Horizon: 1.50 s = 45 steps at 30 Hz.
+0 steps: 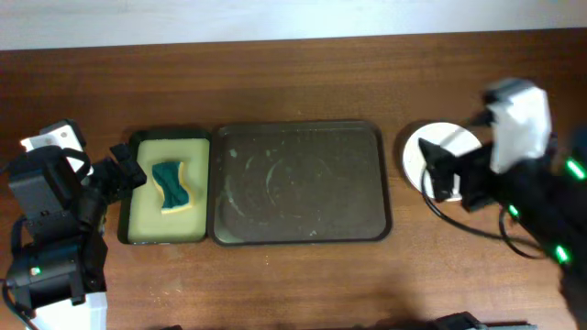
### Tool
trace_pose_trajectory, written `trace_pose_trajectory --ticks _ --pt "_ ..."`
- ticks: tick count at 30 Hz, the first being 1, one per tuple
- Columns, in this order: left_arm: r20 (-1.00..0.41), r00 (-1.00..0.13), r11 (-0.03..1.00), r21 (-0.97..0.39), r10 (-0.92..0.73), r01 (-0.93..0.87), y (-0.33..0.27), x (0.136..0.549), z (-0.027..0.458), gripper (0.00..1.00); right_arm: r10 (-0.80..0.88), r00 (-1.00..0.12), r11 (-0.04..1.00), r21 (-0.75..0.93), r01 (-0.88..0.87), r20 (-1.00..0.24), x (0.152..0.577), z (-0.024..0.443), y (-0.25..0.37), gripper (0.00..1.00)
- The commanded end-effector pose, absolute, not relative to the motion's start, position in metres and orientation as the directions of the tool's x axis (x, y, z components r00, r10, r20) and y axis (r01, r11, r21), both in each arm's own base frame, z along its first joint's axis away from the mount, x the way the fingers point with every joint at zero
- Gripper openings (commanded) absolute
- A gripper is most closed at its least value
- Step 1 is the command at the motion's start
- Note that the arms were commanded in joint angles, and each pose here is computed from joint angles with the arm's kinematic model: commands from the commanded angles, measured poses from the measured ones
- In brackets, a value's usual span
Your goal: Clean dirty plates on tray and stack at the side
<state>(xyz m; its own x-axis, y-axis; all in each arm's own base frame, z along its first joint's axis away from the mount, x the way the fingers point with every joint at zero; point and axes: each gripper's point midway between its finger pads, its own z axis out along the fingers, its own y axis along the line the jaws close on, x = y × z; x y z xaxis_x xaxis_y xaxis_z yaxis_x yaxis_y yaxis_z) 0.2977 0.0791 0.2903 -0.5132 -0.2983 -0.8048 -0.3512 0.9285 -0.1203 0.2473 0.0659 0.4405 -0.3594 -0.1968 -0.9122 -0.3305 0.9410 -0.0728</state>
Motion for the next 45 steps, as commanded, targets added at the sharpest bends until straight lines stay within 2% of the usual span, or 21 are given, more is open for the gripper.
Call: trace_pose_trajectory --ticks 1,4,7,9,12,13,16,19,37,39,42,43,45 --pt "-0.812 -0.505 0.931 -0.125 -0.294 -0.342 0.077 0.298 0.295 0.99 -0.166 -0.179 0.94 -0.101 -0.325 -0.97 0.2 0.431 0.055 0.98" --pt "-0.812 -0.505 0.931 -0.125 -0.294 -0.342 0.077 0.298 0.295 1.0 -0.146 0.029 0.938 -0.147 -0.314 -0.989 0.178 0.364 0.055 0.98" --pt "-0.812 -0.505 0.931 -0.125 -0.294 -0.342 0.077 0.298 0.295 0.99 -0.122 0.273 0.928 -0.208 -0.31 -0.954 0.199 0.321 0.064 0.98" --pt "-0.812 -0.505 0.931 -0.125 -0.294 -0.342 0.077 0.298 0.295 0.99 -0.114 0.361 0.923 -0.234 -0.306 -0.926 0.206 0.295 0.067 0.98" --pt "-0.812 -0.505 0.931 -0.125 -0.294 -0.342 0.077 0.298 0.295 0.99 -0.12 0.308 0.932 -0.214 -0.293 -0.944 0.224 0.252 0.064 0.99" --pt "-0.812 -0.505 0.931 -0.125 -0.294 -0.342 0.077 0.298 0.295 0.99 -0.115 0.265 0.946 -0.187 -0.267 -0.957 0.231 0.234 0.058 0.98" --pt "-0.811 -0.505 0.931 -0.125 -0.294 -0.342 0.078 0.298 0.295 0.99 0.087 0.07 0.993 0.08 -0.09 -0.994 0.245 0.194 0.02 0.98" --pt "-0.811 -0.505 0.931 -0.125 -0.294 -0.342 0.077 0.298 0.295 0.99 0.143 -0.056 0.989 0.141 0.036 -0.988 0.246 0.16 0.001 0.98" --pt "-0.824 -0.488 0.934 -0.127 -0.287 -0.334 0.074 0.293 0.301 0.99 0.141 -0.067 0.99 0.139 0.039 -0.988 0.246 0.157 0.001 0.98" --pt "-0.866 -0.425 0.943 -0.135 -0.262 -0.304 0.064 0.275 0.322 1.0 0.142 -0.067 0.989 0.139 0.039 -0.988 0.246 0.157 0.001 0.98" --pt "-0.945 -0.268 0.976 -0.151 -0.189 -0.157 0.023 0.212 0.34 0.99 0.141 -0.067 0.99 0.139 0.039 -0.988 0.246 0.157 0.001 0.98" --pt "-0.953 -0.242 0.98 -0.153 -0.18 -0.125 0.016 0.19 0.328 0.99 0.141 -0.067 0.99 0.139 0.039 -0.988 0.246 0.157 0.001 0.98" --pt "-0.957 -0.231 0.982 -0.154 -0.175 -0.107 0.012 0.172 0.307 0.99 0.141 -0.067 0.99 0.139 0.039 -0.988 0.246 0.157 0.001 0.98"
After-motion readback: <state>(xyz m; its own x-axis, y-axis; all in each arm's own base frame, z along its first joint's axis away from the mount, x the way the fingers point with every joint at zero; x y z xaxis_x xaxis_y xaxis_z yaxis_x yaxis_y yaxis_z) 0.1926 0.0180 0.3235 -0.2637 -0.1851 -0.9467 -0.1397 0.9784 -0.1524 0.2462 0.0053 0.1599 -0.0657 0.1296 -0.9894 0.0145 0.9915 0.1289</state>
